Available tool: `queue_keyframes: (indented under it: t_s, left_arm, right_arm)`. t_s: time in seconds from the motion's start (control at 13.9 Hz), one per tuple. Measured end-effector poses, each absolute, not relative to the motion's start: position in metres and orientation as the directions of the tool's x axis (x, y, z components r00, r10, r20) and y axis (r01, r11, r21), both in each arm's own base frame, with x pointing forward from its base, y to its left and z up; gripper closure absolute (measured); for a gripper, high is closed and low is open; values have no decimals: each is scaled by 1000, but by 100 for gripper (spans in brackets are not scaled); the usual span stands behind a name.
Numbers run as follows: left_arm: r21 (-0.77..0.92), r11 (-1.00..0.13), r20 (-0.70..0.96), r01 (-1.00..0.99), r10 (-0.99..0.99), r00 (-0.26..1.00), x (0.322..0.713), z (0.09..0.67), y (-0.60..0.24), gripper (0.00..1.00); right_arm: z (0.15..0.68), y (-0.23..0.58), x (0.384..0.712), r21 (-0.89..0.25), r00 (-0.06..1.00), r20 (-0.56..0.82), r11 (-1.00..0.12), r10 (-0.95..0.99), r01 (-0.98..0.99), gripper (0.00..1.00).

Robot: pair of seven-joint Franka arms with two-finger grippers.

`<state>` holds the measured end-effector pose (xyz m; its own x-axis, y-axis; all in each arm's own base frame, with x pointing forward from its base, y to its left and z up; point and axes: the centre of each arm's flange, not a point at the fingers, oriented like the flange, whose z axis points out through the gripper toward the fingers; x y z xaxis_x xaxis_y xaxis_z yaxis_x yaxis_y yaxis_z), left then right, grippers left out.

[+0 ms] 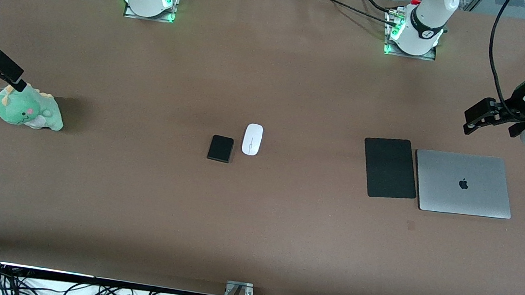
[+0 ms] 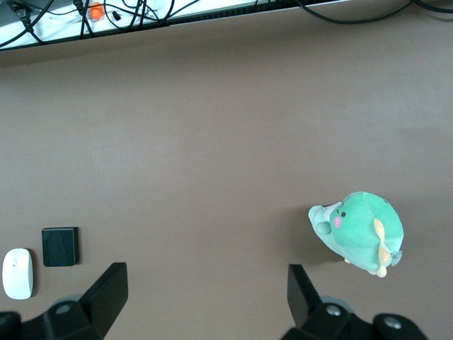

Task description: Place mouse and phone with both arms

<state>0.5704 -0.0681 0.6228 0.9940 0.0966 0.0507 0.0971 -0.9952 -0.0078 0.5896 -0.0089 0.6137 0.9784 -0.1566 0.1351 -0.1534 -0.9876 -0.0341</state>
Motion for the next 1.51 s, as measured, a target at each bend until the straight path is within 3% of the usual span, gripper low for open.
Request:
queue_keyframes:
  t_s: [1.51]
  left_arm:
    - [-12,-995,34,99,99,995,569,621,-66,0]
  right_arm:
    - [588,12,589,-27,990,69,-992,-121,-119,0]
